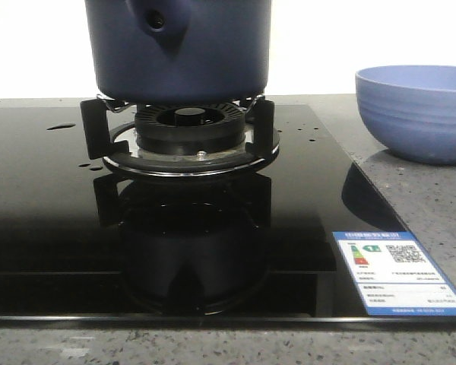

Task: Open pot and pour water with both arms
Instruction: 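Grasp the purple lid knob with the left gripper and lift the lid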

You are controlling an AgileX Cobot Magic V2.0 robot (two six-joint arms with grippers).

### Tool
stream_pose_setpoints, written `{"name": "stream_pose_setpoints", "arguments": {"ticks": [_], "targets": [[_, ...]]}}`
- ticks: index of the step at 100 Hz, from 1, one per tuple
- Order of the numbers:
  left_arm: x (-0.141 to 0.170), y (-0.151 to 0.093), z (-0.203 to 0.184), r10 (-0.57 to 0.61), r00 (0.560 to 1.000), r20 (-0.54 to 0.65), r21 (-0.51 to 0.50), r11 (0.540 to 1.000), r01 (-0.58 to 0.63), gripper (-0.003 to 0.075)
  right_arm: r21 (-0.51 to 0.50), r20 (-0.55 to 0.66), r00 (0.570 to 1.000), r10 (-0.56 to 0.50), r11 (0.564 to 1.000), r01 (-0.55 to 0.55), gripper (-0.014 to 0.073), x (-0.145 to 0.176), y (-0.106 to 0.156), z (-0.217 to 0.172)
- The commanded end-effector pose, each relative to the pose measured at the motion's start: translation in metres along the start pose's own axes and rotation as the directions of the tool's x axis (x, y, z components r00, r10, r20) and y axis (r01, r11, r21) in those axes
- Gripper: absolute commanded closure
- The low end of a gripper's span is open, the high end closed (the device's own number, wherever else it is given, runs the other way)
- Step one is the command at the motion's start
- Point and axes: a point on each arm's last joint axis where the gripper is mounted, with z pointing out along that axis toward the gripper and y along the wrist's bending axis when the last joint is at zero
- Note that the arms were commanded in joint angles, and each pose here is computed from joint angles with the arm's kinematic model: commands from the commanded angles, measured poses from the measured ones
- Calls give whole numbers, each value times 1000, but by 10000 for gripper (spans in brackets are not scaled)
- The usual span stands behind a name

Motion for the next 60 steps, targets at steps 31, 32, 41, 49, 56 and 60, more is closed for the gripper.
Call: {"name": "stream_pose_setpoints", "arguments": {"ticks": [31,32,41,49,56,60], "targets": [[-89,-60,25,350,917,-191,113,936,-334,739,-65,-178,933,-312,950,305,650,-86,46,22],[-91,-61,25,355,915,-192,116,934,-338,739,-68,-185,931,-314,949,307,650,-86,46,23],[-98,-68,28,387,903,-189,157,919,-361,738,-91,-201,923,-327,945,315,651,-92,50,29],[-101,-75,29,432,885,-171,231,891,-390,738,-105,-210,920,-331,943,316,651,-95,52,34],[-102,-79,32,455,876,-162,285,871,-399,737,-124,-207,909,-362,931,342,650,-98,55,35],[-102,-82,34,453,877,-160,307,867,-392,732,-133,-203,906,-372,927,350,646,-100,57,36]]}}
